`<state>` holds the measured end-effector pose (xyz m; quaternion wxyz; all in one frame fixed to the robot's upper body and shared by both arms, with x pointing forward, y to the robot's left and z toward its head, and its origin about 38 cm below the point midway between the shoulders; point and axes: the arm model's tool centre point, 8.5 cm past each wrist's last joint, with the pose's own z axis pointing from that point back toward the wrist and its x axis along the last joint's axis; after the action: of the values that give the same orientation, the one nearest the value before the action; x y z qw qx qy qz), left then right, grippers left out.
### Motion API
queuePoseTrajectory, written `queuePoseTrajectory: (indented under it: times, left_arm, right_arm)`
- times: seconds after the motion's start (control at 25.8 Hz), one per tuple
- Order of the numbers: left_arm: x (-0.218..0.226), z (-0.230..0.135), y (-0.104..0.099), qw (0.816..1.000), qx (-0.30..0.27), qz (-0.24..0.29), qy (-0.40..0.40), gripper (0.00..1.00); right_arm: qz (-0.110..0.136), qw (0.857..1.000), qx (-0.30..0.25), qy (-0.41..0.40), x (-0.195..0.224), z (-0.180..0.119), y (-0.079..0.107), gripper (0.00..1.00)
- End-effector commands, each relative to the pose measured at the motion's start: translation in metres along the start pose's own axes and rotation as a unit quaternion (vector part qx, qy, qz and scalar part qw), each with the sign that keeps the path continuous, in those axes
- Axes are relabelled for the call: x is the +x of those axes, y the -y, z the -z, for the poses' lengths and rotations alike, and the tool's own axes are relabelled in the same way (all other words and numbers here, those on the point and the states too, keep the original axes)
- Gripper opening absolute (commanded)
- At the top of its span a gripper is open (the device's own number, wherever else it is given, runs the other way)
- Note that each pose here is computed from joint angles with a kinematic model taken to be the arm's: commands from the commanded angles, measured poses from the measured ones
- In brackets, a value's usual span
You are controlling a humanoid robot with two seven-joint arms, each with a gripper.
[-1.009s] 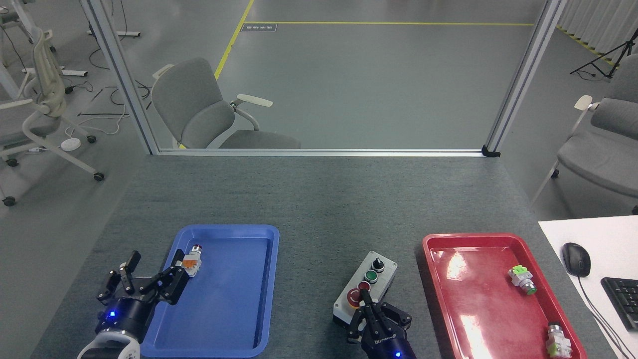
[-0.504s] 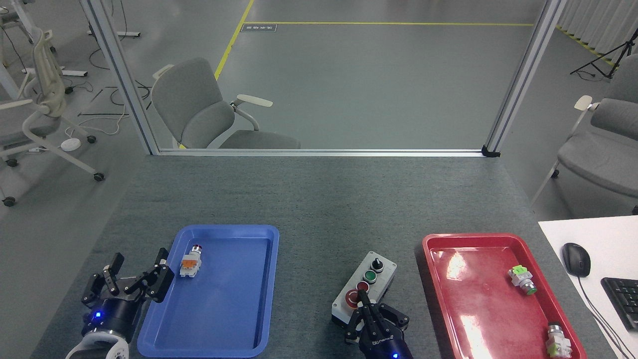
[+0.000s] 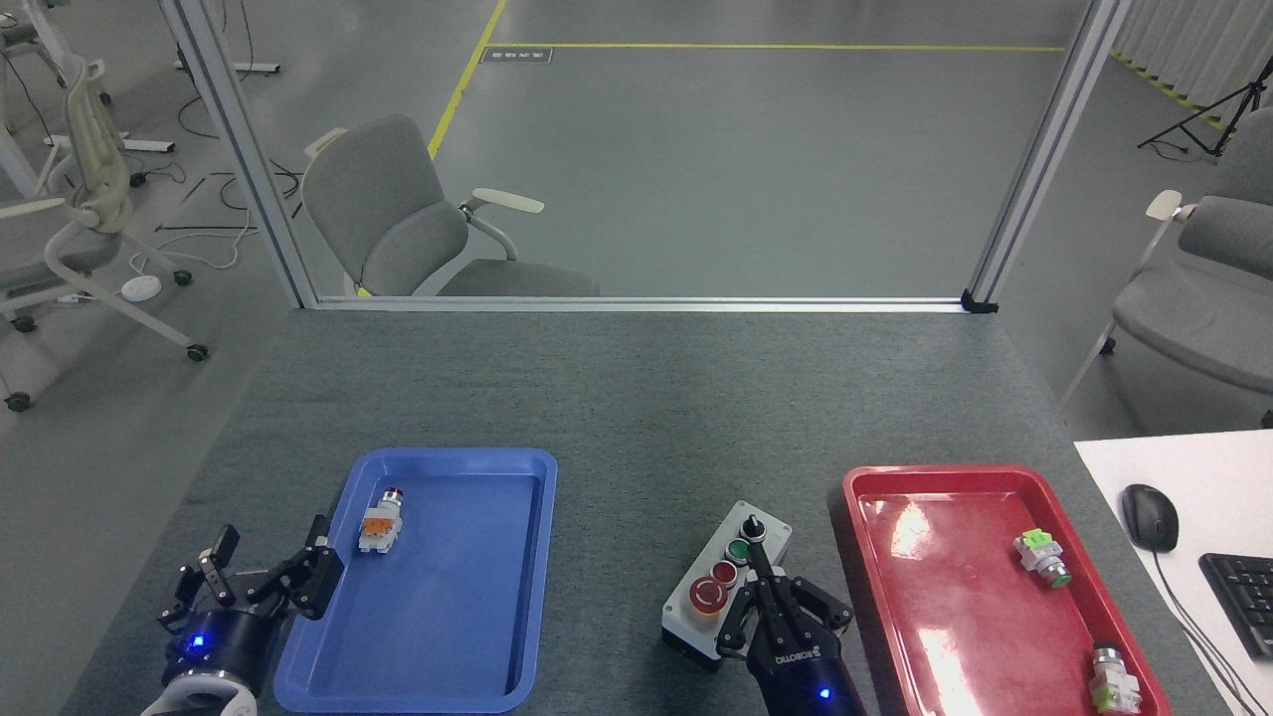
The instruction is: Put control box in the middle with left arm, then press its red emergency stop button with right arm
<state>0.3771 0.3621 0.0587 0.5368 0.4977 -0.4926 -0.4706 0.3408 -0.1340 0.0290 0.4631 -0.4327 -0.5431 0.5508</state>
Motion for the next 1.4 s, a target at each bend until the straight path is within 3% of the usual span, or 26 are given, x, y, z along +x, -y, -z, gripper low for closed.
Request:
queuePoseTrajectory:
  times: [0.0, 0.04, 0.12, 0.47, 0.74, 0.85, 1.09, 1.36]
  left_arm:
    - [0.0, -0.001, 0.001, 1.0, -0.001, 0.001, -0.001, 0.99]
    - [0.001, 0.0, 0.001, 1.0, 0.001, -0.001, -0.001, 0.99]
    - [0.001, 0.0, -0.001, 1.0, 0.003, -0.003, -0.001, 0.99]
    - [0.007, 0.002, -0.003, 1.0, 0.008, -0.012, 0.005, 0.99]
    - [0.013, 0.006, -0.012, 1.0, 0.021, -0.018, 0.01, 0.99]
    - [0.024, 0.006, -0.013, 0.999, 0.027, -0.028, 0.017, 0.99]
    - [0.081, 0.0, 0.009, 0.994, 0.017, -0.102, 0.027, 0.99]
    - [0.093, -0.001, 0.019, 0.996, 0.0, -0.076, 0.045, 0.99]
  right_arm:
    - [-0.001, 0.999, -0.024, -0.029, -0.026, -0.006, 0.004, 0.84]
    - [0.007, 0.999, -0.024, -0.041, -0.035, -0.009, 0.004, 0.97]
    - [0.018, 0.998, -0.025, -0.054, -0.051, -0.016, 0.003, 0.98]
    - [0.004, 0.992, -0.009, -0.122, -0.107, -0.047, -0.009, 0.98]
    - [-0.007, 0.991, -0.026, -0.131, -0.121, -0.051, -0.001, 0.98]
    - [0.001, 0.991, -0.036, -0.132, -0.123, -0.051, 0.006, 0.98]
    - [-0.003, 0.99, -0.043, -0.135, -0.127, -0.051, 0.011, 0.98]
    - [-0.005, 0.99, -0.053, -0.133, -0.129, -0.039, 0.019, 0.98]
